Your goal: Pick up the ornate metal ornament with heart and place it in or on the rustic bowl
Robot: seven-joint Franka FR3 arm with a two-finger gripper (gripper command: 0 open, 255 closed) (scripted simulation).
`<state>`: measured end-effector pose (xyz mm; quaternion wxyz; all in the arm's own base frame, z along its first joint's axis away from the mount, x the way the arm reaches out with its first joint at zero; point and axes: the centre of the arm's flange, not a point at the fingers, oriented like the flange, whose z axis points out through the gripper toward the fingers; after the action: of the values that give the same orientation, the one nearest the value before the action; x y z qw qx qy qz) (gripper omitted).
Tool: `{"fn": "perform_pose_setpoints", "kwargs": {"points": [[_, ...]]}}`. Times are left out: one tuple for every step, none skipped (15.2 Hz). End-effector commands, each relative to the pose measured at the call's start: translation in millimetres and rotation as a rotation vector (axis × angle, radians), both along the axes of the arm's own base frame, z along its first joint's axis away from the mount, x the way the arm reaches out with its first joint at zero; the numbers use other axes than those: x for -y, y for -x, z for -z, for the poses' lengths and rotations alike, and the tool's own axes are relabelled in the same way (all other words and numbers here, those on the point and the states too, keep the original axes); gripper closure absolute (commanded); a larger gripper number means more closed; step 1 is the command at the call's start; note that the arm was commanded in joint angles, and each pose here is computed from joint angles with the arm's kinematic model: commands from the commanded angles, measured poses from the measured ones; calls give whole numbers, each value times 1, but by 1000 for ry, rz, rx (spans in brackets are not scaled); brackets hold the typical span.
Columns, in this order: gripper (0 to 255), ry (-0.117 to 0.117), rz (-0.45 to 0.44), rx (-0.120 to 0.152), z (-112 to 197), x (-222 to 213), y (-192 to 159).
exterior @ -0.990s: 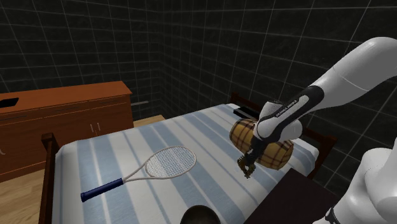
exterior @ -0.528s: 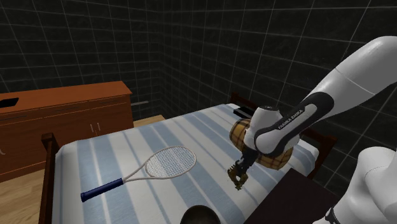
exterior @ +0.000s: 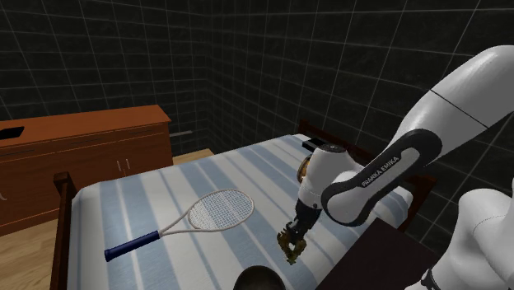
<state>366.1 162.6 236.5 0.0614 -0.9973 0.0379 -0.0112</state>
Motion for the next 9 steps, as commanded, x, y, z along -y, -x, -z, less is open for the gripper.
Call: {"fn": "perform_pose_setpoints", "kwargs": {"points": [[255,0,3,0,0,-27,6],[255,0,3,0,-1,-40,7],[255,0,3,0,-1,-53,9],[255,0,3,0,-2,-66,10],[255,0,3,0,-2,-79,11],[255,0,3,0,-3,-92,13],[255,0,3,0,-4,-105,14],[255,0,3,0,-4,-119,16],[255,0,3,0,-5,-132,17]]}}
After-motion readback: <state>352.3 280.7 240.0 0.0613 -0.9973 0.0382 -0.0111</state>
